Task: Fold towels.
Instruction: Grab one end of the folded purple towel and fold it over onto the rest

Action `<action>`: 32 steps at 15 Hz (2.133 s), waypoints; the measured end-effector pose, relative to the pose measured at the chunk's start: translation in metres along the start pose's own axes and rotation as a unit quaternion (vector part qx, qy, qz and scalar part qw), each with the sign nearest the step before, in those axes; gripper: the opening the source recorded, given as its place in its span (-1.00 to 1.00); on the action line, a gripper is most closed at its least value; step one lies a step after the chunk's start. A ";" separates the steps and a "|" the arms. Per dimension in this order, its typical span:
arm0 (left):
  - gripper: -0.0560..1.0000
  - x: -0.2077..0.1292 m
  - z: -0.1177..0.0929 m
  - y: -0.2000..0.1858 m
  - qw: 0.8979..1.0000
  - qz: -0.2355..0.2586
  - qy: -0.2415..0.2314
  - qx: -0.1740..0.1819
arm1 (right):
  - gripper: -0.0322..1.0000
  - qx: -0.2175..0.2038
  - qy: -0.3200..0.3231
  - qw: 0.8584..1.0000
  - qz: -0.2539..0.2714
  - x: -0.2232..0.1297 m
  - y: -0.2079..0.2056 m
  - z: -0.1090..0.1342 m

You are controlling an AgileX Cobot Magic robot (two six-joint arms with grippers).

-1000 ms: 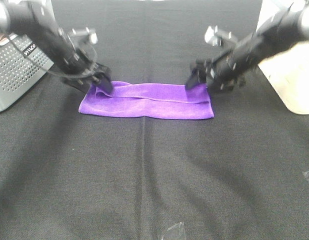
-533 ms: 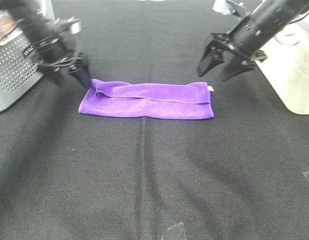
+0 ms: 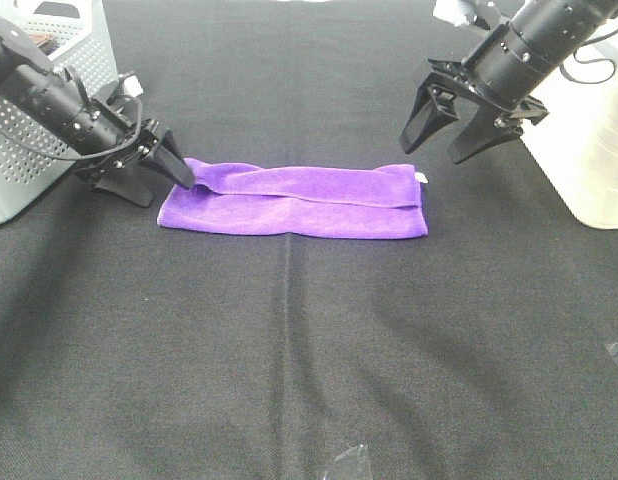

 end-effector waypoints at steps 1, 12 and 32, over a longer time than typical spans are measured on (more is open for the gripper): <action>0.67 0.000 -0.003 0.003 1.000 0.001 0.000 -0.004 | 0.40 0.001 0.003 1.000 0.002 -0.001 0.000 0.000; 0.08 -0.012 -0.052 0.055 1.000 0.026 -0.013 0.009 | 0.40 0.017 0.002 0.999 0.030 -0.010 0.000 0.006; -0.84 -0.025 -0.125 0.008 0.962 0.035 0.210 0.170 | 0.40 0.053 0.006 0.995 0.081 -0.027 -0.003 0.018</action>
Point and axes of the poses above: a point on each arm's last joint axis where the gripper is mounted, y pointing out along that axis toward the gripper, z along the wrist's bending axis when the last joint is at zero, x = y × z, the point moved 8 cm from there along y, pointing out along that axis toward the gripper, and after that the axes turned 10 degrees about -y, right-handed, at the moved point
